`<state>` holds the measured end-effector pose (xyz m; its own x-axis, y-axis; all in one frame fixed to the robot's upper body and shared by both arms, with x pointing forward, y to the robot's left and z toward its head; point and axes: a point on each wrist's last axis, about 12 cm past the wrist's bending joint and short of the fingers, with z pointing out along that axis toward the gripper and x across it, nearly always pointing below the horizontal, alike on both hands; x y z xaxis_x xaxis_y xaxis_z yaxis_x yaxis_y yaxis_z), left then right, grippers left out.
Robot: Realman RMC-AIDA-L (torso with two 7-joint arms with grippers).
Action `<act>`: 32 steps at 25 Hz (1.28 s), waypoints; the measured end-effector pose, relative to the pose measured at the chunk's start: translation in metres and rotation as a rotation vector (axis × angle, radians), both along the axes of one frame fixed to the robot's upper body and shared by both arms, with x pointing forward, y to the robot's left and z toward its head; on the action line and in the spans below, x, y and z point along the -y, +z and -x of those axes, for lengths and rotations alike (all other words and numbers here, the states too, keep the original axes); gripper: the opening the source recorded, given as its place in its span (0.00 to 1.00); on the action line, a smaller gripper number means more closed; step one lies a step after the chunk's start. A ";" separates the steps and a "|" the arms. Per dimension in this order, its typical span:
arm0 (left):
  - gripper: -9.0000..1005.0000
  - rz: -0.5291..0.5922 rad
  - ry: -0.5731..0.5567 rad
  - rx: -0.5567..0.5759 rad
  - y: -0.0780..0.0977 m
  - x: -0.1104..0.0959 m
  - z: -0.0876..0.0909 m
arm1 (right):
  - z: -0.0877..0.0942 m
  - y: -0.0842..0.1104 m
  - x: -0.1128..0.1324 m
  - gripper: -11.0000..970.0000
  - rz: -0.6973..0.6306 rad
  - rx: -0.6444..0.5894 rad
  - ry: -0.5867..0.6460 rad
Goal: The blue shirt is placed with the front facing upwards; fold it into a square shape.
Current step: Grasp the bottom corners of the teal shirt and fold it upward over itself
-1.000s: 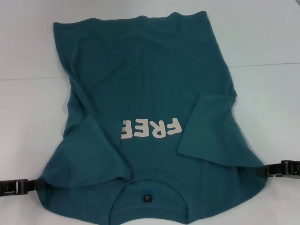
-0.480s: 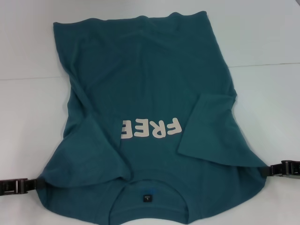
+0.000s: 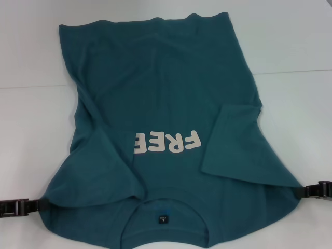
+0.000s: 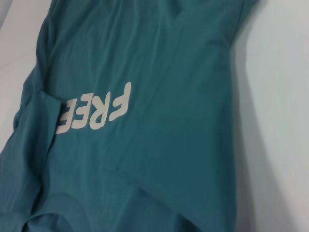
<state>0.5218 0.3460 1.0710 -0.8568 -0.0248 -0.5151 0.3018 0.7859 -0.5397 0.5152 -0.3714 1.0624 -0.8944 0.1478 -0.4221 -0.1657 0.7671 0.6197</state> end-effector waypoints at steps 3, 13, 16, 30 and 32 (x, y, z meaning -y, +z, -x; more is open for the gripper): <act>0.03 0.010 -0.012 -0.004 0.004 -0.002 0.003 | 0.005 -0.001 0.005 0.01 -0.012 0.020 -0.011; 0.03 0.087 -0.027 -0.017 0.012 -0.008 0.014 | 0.026 -0.004 0.017 0.01 -0.050 0.084 -0.034; 0.03 0.110 -0.011 -0.019 0.011 -0.012 0.019 | 0.034 -0.007 0.020 0.01 -0.072 0.100 -0.044; 0.03 0.172 0.018 -0.059 0.003 -0.018 0.042 | 0.083 -0.019 0.039 0.01 -0.121 0.151 -0.116; 0.03 0.180 0.018 -0.068 0.003 -0.019 0.046 | 0.090 -0.019 0.042 0.01 -0.131 0.158 -0.125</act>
<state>0.4757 0.3649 1.0739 -0.8882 -0.1268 -0.4417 0.2466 0.6794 -0.6911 0.4255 -0.4130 1.0437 -0.7901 0.3161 -0.5252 -0.1774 0.7022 0.6895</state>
